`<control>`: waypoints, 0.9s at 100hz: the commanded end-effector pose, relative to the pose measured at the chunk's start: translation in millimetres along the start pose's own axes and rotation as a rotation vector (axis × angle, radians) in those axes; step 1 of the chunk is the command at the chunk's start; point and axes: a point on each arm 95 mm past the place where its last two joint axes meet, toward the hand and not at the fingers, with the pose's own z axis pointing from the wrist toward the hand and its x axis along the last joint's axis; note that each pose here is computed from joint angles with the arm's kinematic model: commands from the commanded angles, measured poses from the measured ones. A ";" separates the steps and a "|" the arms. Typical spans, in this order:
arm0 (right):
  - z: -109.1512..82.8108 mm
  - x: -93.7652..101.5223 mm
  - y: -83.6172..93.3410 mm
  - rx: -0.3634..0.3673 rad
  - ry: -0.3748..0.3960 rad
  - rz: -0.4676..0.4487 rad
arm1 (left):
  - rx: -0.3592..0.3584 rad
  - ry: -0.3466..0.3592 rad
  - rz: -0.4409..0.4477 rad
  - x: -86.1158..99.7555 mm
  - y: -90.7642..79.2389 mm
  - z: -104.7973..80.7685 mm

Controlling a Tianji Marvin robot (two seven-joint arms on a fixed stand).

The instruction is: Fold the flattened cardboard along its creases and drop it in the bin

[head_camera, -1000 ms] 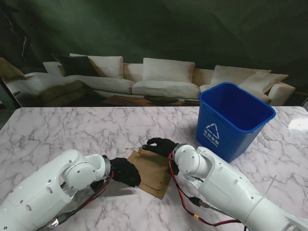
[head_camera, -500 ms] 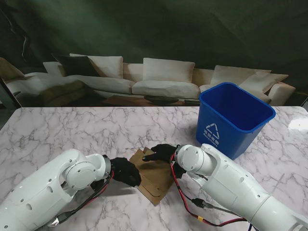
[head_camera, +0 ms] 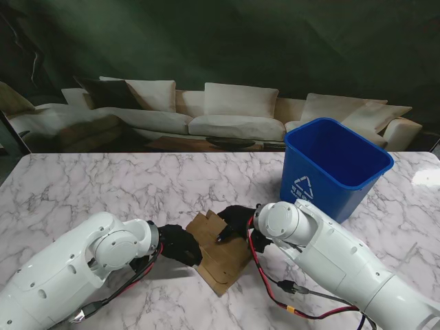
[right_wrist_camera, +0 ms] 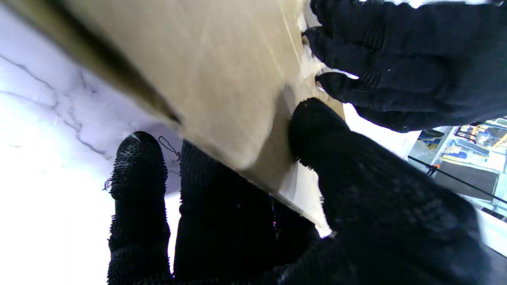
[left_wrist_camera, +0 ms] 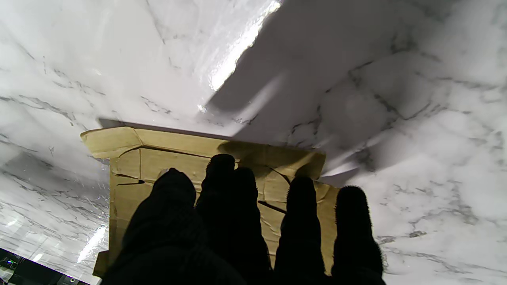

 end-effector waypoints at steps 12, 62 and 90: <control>-1.9 7.5 -5.3 0.015 -0.017 -0.016 | -0.082 -0.011 -0.024 -4.6 24.4 7.8; -21.6 18.6 9.1 -0.243 -0.061 -0.018 | 0.022 -0.081 -0.013 -14.8 11.8 -15.6; -44.1 34.0 33.3 -0.367 -0.009 -0.022 | 0.156 -0.131 -0.003 -19.0 -0.5 -43.1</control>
